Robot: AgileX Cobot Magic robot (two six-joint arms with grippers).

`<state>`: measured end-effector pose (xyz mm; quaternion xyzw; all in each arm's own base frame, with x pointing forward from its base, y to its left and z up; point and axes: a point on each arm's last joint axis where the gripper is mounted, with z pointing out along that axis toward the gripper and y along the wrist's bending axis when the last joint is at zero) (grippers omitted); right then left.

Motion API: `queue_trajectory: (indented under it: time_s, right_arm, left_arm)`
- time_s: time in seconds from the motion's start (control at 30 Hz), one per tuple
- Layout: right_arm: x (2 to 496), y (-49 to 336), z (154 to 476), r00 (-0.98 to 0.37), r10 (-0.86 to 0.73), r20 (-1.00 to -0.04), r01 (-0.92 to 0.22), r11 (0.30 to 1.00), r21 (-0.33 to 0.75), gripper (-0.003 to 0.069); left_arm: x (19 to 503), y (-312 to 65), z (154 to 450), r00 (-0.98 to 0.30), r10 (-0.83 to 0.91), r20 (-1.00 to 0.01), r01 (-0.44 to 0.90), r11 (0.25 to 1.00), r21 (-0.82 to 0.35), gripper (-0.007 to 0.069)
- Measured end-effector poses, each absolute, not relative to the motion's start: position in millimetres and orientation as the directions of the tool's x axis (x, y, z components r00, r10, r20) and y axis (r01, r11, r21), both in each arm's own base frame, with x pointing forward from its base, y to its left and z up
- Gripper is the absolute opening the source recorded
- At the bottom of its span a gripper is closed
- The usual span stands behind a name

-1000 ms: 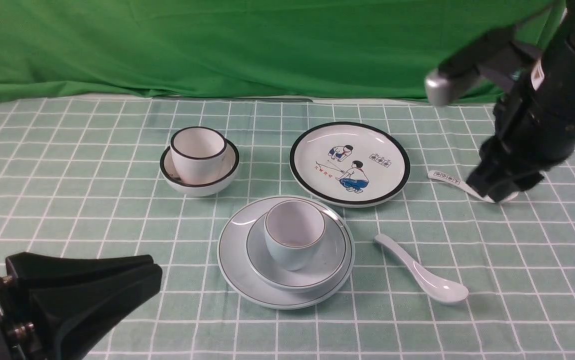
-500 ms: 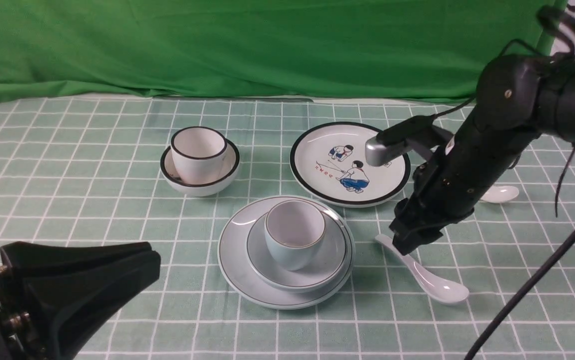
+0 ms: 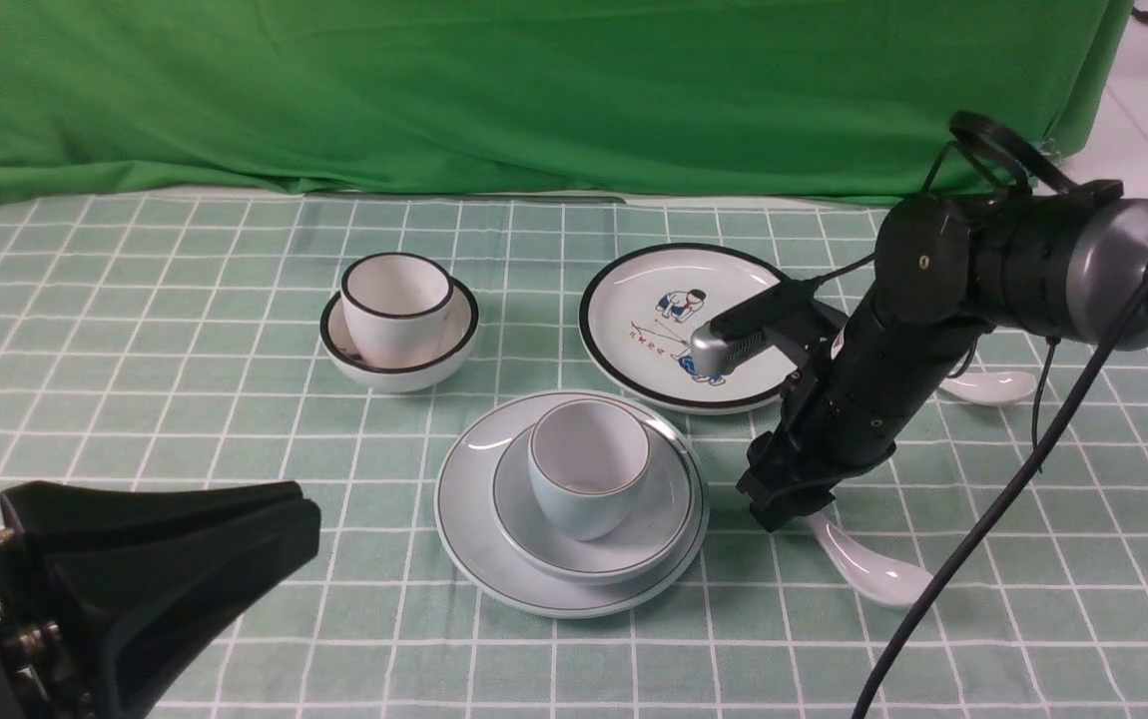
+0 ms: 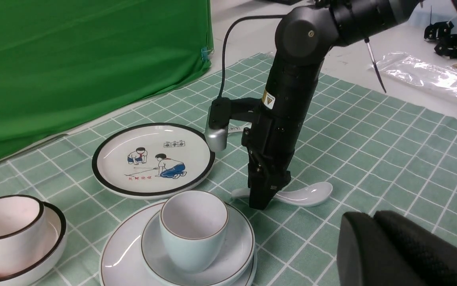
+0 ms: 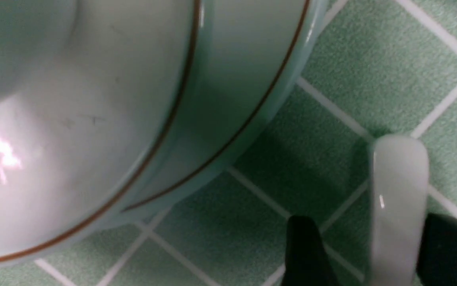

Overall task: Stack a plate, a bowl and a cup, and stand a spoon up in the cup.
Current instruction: Use the right arm to grab a blue soup spoon, then use the right arm to put the blue soup spoon into the blue teacup in the middle

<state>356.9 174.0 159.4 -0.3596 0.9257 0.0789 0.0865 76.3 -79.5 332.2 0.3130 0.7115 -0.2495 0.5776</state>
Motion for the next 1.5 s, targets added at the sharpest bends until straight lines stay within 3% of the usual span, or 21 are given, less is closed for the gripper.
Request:
queue_trajectory:
  time_s: [0.3, 0.5, 0.7, 0.9, 1.0, 1.03, 1.1, 1.2, 1.37, 1.5]
  right_arm:
    - [357.2, 173.8, 152.6, -0.729, -0.656, -0.193, -0.679, 0.729, 0.089, 0.0389]
    - [354.4, 171.9, 152.6, -0.732, -0.665, -0.15, -0.68, 0.727, 0.095, 0.0158]
    - [342.1, 168.4, 172.0, -0.744, -0.658, -0.118, -0.668, 0.733, 0.129, 0.0165]
    - [316.5, 157.9, 244.8, -0.732, -0.594, -0.335, -0.648, 0.758, 0.072, 0.0165]
    - [288.0, 151.8, 280.8, -0.651, -0.477, -0.591, -0.61, 0.791, 0.033, 0.0165]
    - [286.5, 151.8, 282.1, -0.644, -0.467, -0.606, -0.607, 0.794, 0.034, 0.0165]
    - [266.6, 155.1, 288.0, -0.528, -0.358, -0.77, -0.579, 0.815, 0.019, 0.0165]
    - [254.2, 162.6, 280.4, -0.386, -0.204, -0.9, -0.527, 0.849, 0.033, 0.0165]
    - [241.9, 178.8, 269.9, -0.193, -0.071, -0.979, -0.524, 0.851, 0.042, 0.0169]
    - [242.0, 199.3, 264.2, -0.057, -0.006, -0.998, -0.595, 0.803, 0.029, 0.0169]
  left_arm:
    - [76.3, -79.5, 332.2, -0.137, 0.157, -0.978, 0.734, 0.68, 0.007, 0.001]
    - [76.0, -79.5, 331.2, -0.144, 0.165, -0.976, 0.736, 0.677, 0.006, 0.001]
    - [75.1, -79.5, 328.9, -0.162, 0.184, -0.97, 0.74, 0.672, 0.004, 0.0011]
    - [75.0, -79.5, 328.5, -0.165, 0.187, -0.968, 0.741, 0.671, 0.004, 0.001]
    - [75.0, -79.5, 328.5, -0.165, 0.187, -0.968, 0.741, 0.671, 0.004, 0.0011]
    - [75.0, -79.5, 328.6, -0.164, 0.187, -0.969, 0.741, 0.672, 0.004, 0.0011]
    - [75.2, -79.5, 329.1, -0.16, 0.182, -0.97, 0.74, 0.673, 0.004, 0.0011]
    - [75.3, -79.5, 329.5, -0.158, 0.179, -0.971, 0.739, 0.674, 0.004, 0.0011]
    - [75.8, -79.5, 330.7, -0.148, 0.169, -0.974, 0.737, 0.676, 0.005, 0.0011]
    - [76.1, -79.5, 331.5, -0.142, 0.163, -0.976, 0.735, 0.678, 0.006, 0.0011]
